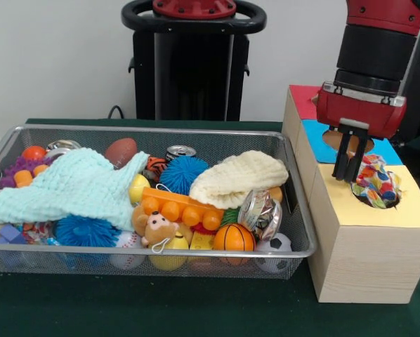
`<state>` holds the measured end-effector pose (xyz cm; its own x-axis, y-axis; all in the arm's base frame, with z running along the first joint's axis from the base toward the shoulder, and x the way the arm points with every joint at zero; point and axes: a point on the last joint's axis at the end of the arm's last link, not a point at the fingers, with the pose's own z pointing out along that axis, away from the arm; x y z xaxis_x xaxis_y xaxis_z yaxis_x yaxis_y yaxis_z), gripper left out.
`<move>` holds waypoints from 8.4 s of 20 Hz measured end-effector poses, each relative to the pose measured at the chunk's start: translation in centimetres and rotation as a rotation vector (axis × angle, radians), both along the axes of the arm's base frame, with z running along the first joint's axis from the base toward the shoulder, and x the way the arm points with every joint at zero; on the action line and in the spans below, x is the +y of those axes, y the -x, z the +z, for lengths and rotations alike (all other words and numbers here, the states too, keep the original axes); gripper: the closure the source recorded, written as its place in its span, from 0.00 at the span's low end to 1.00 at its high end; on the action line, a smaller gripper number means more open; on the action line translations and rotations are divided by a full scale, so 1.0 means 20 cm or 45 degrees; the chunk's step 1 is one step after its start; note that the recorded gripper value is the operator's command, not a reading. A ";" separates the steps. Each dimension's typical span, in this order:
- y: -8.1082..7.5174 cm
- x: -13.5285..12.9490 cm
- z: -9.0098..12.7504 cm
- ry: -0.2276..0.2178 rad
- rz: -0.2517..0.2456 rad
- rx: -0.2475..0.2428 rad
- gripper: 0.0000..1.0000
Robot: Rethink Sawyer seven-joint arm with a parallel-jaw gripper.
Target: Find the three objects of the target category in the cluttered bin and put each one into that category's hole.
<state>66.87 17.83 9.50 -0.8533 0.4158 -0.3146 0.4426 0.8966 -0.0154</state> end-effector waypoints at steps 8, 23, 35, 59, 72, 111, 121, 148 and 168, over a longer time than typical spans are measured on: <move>0.00 -0.09 -0.04 0.004 0.071 0.038 1.00; 0.04 -0.17 -0.11 0.042 0.194 0.080 1.00; 0.01 -0.19 -0.06 -0.020 0.206 0.065 1.00; -0.12 -0.09 0.49 -0.065 0.289 -0.158 1.00; -0.01 0.04 0.29 -0.069 0.337 -0.068 1.00; 0.11 0.16 -0.08 -0.048 0.387 -0.058 1.00; 0.00 0.14 -0.21 -0.047 0.354 -0.251 1.00; -0.05 0.25 -0.35 0.096 0.286 -0.047 1.00; -0.10 0.29 0.46 -0.062 0.241 -0.048 1.00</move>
<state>68.83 23.58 18.64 -0.9056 0.2649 -0.3313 0.2658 0.9630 0.0435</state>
